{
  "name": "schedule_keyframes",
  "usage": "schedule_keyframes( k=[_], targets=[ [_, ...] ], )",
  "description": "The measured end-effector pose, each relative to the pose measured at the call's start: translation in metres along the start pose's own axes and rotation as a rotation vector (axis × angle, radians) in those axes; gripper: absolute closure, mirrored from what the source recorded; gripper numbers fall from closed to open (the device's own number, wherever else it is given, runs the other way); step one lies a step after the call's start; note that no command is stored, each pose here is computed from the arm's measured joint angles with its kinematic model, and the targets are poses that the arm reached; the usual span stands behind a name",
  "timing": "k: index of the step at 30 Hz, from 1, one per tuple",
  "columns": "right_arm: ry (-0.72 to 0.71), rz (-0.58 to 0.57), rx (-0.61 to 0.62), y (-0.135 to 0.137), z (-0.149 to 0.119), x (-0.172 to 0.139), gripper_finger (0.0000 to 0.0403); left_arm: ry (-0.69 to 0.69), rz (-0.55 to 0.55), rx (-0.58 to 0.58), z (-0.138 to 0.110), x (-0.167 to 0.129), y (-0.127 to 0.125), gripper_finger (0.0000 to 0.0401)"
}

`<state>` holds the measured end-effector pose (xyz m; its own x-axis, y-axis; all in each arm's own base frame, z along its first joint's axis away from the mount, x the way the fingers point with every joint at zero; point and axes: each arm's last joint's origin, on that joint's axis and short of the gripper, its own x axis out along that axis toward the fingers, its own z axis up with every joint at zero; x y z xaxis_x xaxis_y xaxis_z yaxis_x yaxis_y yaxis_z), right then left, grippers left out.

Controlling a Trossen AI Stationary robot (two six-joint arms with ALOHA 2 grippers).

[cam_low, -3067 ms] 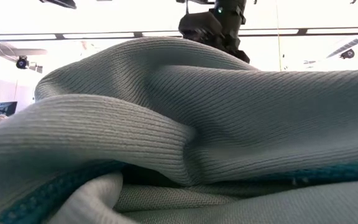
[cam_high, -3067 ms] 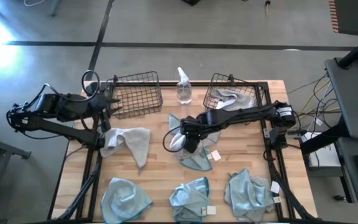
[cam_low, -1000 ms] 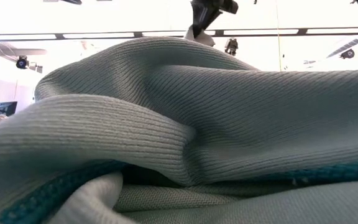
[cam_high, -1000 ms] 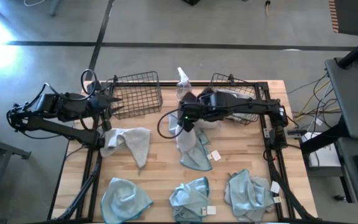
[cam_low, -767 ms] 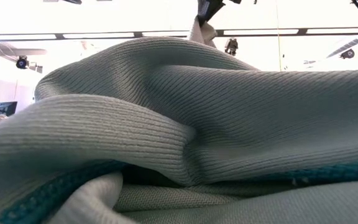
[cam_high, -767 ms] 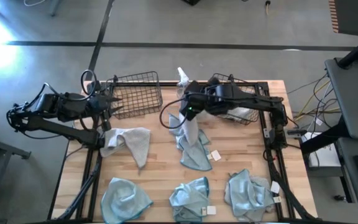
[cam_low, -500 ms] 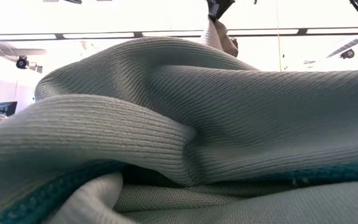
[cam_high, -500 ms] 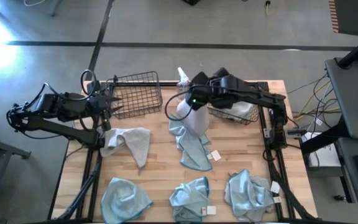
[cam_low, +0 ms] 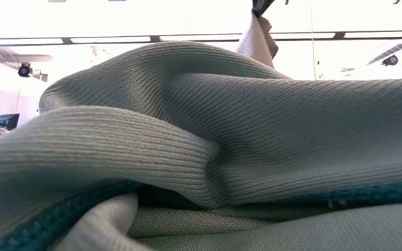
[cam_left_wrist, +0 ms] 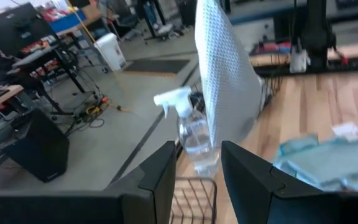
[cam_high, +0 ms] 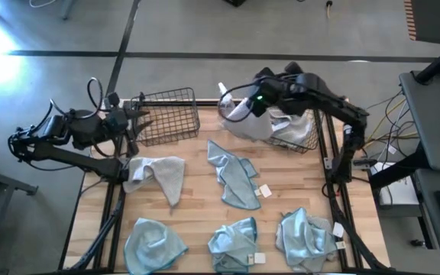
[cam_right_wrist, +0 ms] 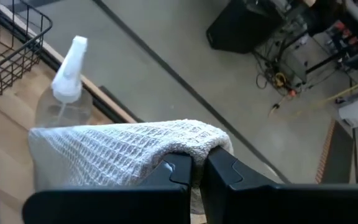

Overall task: Sort microfiber towel by color & place in baskets
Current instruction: Put the gray microfiber towel into the right black wire basket

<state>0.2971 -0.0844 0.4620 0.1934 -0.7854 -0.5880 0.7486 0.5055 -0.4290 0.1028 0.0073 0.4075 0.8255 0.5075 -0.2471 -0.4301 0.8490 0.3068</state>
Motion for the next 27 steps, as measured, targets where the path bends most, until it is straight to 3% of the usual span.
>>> schedule_keyframes(
  k=[7, 12, 19, 27],
  targets=[
    [-0.073, -0.061, 0.062, -0.047, -0.007, -0.025, 0.0394, -0.074, 0.011, -0.05, 0.012, 0.007, -0.003, 0.0287],
    [-0.09, -0.086, 0.068, -0.068, -0.011, -0.034, 0.0394, -0.117, 0.02, -0.022, 0.021, 0.017, -0.009, 0.0287],
    [-0.09, -0.177, 0.053, -0.085, -0.013, -0.033, 0.0394, -0.12, 0.022, 0.008, 0.028, 0.027, -0.016, 0.0287],
    [-0.054, -0.194, 0.027, -0.084, -0.011, -0.021, 0.0394, -0.12, 0.022, -0.002, 0.034, 0.029, -0.017, 0.0287]
  ],
)
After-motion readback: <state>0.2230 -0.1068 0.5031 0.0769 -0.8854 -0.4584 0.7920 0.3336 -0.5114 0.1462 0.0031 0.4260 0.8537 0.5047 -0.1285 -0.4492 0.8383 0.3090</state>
